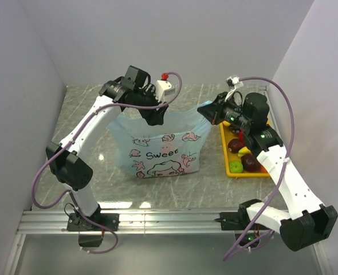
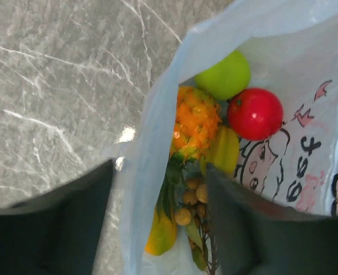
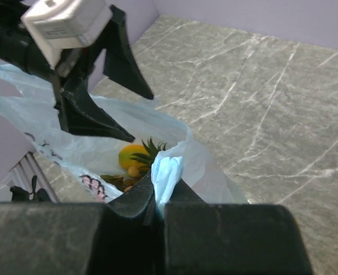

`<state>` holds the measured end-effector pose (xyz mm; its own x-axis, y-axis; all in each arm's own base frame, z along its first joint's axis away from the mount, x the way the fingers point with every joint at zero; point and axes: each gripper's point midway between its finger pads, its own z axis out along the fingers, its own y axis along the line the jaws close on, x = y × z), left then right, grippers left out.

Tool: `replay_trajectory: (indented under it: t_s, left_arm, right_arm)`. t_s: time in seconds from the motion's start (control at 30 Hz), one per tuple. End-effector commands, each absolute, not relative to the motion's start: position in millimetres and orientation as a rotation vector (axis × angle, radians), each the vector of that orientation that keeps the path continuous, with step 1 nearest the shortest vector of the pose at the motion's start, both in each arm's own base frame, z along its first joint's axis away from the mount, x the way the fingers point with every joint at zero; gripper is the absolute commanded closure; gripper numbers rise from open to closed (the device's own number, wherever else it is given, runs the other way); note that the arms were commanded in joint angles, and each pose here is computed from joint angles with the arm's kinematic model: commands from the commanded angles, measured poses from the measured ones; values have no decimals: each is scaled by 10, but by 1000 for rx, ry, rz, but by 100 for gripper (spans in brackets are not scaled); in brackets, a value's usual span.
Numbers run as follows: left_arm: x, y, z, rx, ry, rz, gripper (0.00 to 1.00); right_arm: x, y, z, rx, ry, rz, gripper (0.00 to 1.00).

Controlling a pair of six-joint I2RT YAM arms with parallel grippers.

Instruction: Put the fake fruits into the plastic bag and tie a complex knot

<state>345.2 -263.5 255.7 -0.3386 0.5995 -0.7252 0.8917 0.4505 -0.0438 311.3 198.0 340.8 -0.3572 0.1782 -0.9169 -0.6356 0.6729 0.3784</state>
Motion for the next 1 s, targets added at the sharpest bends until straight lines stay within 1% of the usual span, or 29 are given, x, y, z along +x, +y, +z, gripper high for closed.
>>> replay_trajectory:
  t_s: [0.0, 0.03, 0.1, 0.13, 0.17, 0.23, 0.4, 0.53, 0.63, 0.67, 0.7, 0.73, 0.77, 0.83, 0.9, 0.97]
  left_arm:
    - [3360, -2607, 2639, 1310, 2033, -557, 39]
    - [3312, -2638, 2625, 1324, 2042, -599, 62]
    - [3243, -2707, 2640, 1367, 2033, -677, 77]
    - [3117, -2747, 2655, 1389, 2038, -758, 93]
    - [3082, -2763, 2687, 1392, 2030, -792, 100]
    - [2970, -2802, 2750, 1404, 2006, -867, 100]
    - [2855, -2773, 2780, 1382, 2001, -922, 100]
    - [2871, -2732, 2784, 1353, 2003, -926, 100]
    - [2944, -2708, 2808, 1332, 2002, -906, 100]
    - [2963, -2721, 2886, 1337, 1973, -894, 98]
    - [3000, -2705, 2927, 1334, 1958, -864, 89]
    - [3031, -2711, 2983, 1332, 1931, -838, 68]
    - [3077, -2690, 3060, 1316, 1901, -793, 52]
    - [3118, -2694, 3151, 1308, 1858, -745, 35]
    - [3116, -2713, 3236, 1301, 1835, -721, 22]
    - [3073, -2785, 3354, 1344, 1783, -741, 18]
  right_arm:
    - [3119, 1968, 3566, -394, 1658, 849, 100]
    - [3152, 1966, 3534, -395, 1660, 838, 100]
    - [3222, 1932, 3492, -374, 1666, 801, 100]
    - [3289, 1912, 3446, -366, 1667, 770, 100]
    - [3338, 1897, 3427, -353, 1666, 752, 100]
    - [3471, 1864, 3342, -319, 1676, 705, 100]
    - [3771, 1953, 3218, -307, 1662, 638, 100]
    - [3948, 2080, 2976, -316, 1688, 614, 100]
    - [4047, 2133, 2903, -311, 1691, 592, 100]
    - [4075, 2134, 2904, -305, 1692, 588, 100]
    - [4105, 2140, 2975, -303, 1680, 588, 100]
    - [4117, 2148, 2969, -310, 1686, 587, 100]
    - [4108, 2170, 3043, -324, 1672, 597, 100]
    - [4071, 2170, 3105, -341, 1660, 599, 100]
    - [4012, 2157, 3185, -369, 1635, 601, 100]
    - [3973, 2152, 3189, -383, 1638, 598, 100]
